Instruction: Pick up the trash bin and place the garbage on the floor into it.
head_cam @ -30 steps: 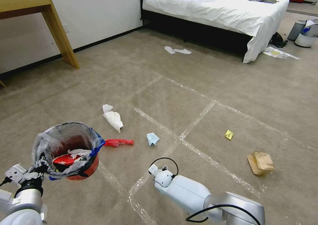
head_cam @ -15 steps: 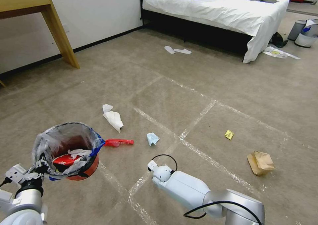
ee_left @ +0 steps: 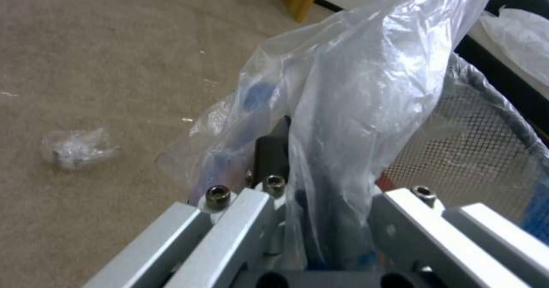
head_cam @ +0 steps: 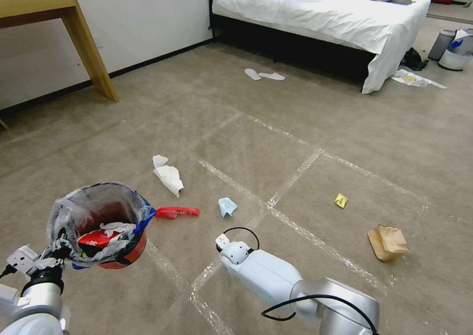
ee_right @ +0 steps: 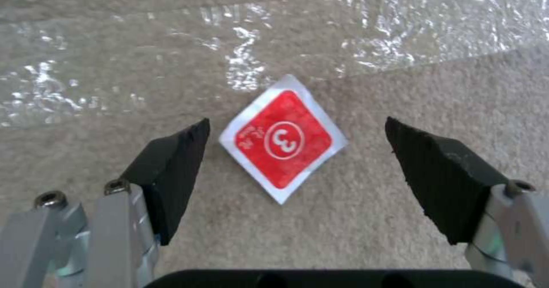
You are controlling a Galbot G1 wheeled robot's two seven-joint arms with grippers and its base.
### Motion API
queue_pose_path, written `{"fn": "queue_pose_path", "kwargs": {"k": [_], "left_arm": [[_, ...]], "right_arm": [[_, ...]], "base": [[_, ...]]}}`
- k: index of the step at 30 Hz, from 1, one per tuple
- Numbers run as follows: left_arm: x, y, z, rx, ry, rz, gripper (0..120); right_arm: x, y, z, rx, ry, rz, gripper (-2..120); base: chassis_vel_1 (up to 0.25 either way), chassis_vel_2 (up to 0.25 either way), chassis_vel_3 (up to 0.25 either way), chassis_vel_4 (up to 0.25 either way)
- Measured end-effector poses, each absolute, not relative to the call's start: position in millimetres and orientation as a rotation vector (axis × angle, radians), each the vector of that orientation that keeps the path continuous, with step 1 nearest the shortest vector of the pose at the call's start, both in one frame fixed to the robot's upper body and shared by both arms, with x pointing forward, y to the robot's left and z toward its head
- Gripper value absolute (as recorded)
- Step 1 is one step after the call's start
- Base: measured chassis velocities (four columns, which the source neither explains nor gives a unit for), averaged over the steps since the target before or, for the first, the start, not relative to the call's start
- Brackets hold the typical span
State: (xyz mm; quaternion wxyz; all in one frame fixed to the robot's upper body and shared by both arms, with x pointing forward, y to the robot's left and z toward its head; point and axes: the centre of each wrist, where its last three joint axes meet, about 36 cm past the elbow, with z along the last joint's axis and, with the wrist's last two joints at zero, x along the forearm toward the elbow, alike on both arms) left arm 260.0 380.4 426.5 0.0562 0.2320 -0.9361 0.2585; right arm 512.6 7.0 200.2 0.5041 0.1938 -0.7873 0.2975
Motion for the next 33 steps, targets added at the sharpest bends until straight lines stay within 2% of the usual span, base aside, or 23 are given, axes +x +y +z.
{"fn": "queue_pose_path", "kwargs": {"k": [17,20,22,23,25,26,27,33], "left_arm": [[260,379,425,0.705,-2.837,0.784,4],[259,379,426,0.705,-2.838,0.783,4],[259,378,426,0.705,-2.838,0.782,4],[259,378,426,0.705,-2.838,0.782,4],[259,378,426,0.705,-2.84,0.781,4],[259,378,426,0.705,-2.84,0.781,4],[259,378,427,0.704,-2.84,0.781,4],[258,378,426,0.705,-2.839,0.779,4]], "right_arm": [[517,-7,192,0.435,-1.893,0.694,78],[517,-9,191,0.436,-1.892,0.691,72],[515,-8,190,0.443,-1.893,0.688,61],[515,-8,190,0.443,-1.893,0.688,61],[512,-6,189,0.449,-1.894,0.685,51],[512,-6,189,0.449,-1.894,0.685,51],[511,-6,188,0.452,-1.895,0.684,44],[510,-6,187,0.457,-1.9,0.684,37]], "base": [[0.0,0.0,0.0,0.0],[0.0,0.0,0.0,0.0],[0.0,0.0,0.0,0.0],[0.0,0.0,0.0,0.0],[0.0,0.0,0.0,0.0],[0.0,0.0,0.0,0.0],[0.0,0.0,0.0,0.0],[0.0,0.0,0.0,0.0]]}}
